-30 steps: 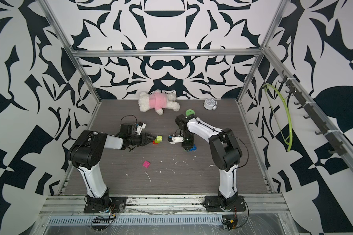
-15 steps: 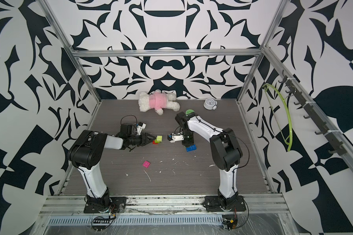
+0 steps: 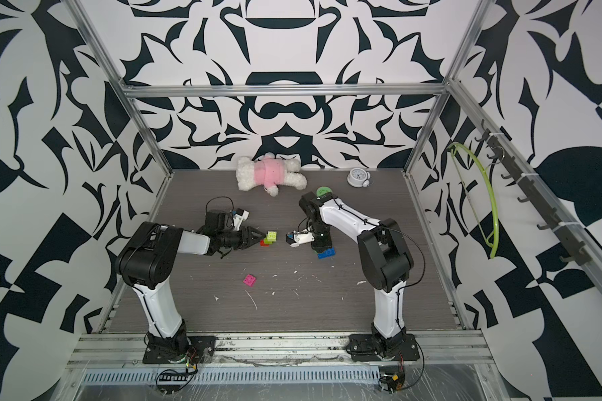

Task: Assemble the letter y with lego
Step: Assemble the lego brick with the lego brick, then move the lego brick at the center of the board.

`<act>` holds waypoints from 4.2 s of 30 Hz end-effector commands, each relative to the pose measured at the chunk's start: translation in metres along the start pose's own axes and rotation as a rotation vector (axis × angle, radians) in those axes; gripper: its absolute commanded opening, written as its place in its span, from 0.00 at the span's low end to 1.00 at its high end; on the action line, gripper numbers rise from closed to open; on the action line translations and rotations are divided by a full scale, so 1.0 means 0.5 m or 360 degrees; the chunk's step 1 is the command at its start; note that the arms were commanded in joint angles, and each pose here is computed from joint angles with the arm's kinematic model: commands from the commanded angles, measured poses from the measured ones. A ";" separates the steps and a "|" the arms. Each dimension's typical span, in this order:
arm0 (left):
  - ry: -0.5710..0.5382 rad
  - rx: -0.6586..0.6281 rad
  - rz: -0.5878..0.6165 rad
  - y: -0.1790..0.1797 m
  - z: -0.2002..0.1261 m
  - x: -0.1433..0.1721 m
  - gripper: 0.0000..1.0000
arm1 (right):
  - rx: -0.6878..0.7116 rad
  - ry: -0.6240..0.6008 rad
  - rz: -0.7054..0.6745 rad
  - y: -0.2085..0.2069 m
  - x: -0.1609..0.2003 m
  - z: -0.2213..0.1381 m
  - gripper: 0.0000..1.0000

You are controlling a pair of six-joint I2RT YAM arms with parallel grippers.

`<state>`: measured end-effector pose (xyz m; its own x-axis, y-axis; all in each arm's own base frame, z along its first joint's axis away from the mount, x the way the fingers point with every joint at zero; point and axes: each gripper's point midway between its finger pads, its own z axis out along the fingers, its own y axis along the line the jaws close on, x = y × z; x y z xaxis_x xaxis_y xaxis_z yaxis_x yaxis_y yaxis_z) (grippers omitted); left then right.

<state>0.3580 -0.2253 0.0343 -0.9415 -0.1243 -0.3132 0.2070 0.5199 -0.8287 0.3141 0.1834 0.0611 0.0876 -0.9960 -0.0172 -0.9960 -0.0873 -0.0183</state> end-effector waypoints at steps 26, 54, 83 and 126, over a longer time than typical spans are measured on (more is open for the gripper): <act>0.0224 -0.0432 -0.0362 0.151 -0.004 0.133 0.51 | -0.0111 0.0042 -0.0050 0.032 0.016 0.051 0.15; 0.0227 -0.0432 -0.0364 0.151 -0.004 0.134 0.51 | -0.0253 -0.0226 0.0138 0.042 0.054 0.107 0.00; 0.0232 -0.0429 -0.0369 0.152 -0.002 0.135 0.51 | 0.0032 -0.0489 0.0483 -0.036 0.072 0.066 0.00; 0.0240 -0.0426 -0.0376 0.152 -0.001 0.136 0.51 | -0.0022 -0.0076 0.0955 -0.049 0.191 0.174 0.00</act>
<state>0.3577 -0.2261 0.0342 -0.9476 -0.1187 -0.2966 0.1964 0.5158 -0.8339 0.3931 0.1461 0.0487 -0.3812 -0.8316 -0.4038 -0.8959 0.4401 -0.0607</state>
